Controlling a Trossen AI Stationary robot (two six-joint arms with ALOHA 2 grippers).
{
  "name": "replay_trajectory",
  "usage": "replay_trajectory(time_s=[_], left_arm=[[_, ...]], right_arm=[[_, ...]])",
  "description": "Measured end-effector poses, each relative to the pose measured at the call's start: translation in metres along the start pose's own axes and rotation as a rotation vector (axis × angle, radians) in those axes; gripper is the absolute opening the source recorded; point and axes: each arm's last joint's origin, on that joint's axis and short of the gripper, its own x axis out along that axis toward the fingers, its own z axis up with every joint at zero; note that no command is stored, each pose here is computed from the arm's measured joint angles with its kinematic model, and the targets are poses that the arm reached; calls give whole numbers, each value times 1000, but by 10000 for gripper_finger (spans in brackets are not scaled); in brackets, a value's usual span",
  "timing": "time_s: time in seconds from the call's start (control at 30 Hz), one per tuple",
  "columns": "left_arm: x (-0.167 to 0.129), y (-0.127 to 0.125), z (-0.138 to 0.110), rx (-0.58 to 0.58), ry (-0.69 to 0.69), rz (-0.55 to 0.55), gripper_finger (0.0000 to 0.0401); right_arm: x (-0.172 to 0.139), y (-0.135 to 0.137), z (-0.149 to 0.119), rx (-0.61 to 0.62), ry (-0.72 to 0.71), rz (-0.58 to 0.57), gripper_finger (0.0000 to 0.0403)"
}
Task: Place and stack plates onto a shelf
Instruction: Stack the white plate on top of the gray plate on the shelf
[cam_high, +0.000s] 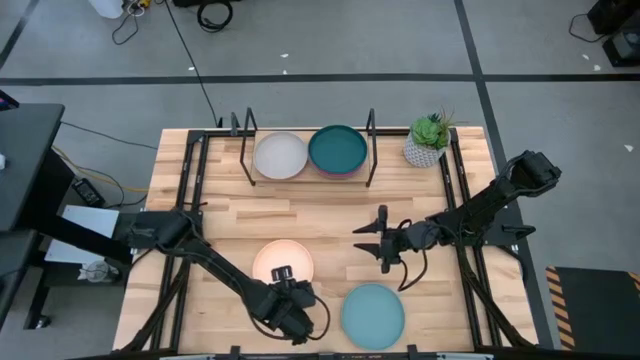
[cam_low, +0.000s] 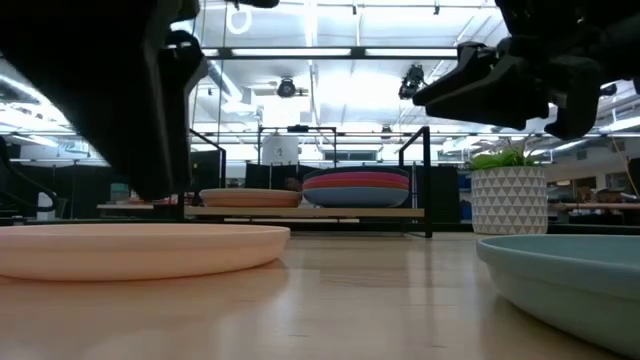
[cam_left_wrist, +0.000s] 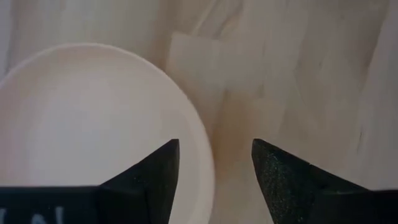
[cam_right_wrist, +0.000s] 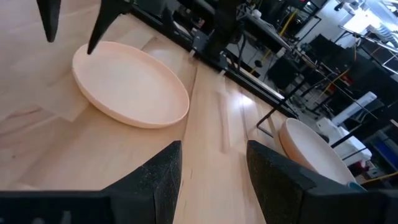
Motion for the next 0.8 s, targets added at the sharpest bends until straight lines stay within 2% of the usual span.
replay_trajectory(time_s=[0.2,0.47,0.57,0.73,0.8], left_arm=[[23,-2,-14,33,139,45,187],[32,-2,-20,38,213,71,137],[34,-2,-20,49,223,63,104],[34,1,-22,113,243,89,19],[32,3,-21,109,243,88,14]], right_arm=[[1,-1,-1,9,0,8,187],[1,0,-1,26,-15,39,187],[1,0,0,33,-29,66,187],[1,0,0,35,-37,71,187],[1,0,0,40,-37,71,187]])
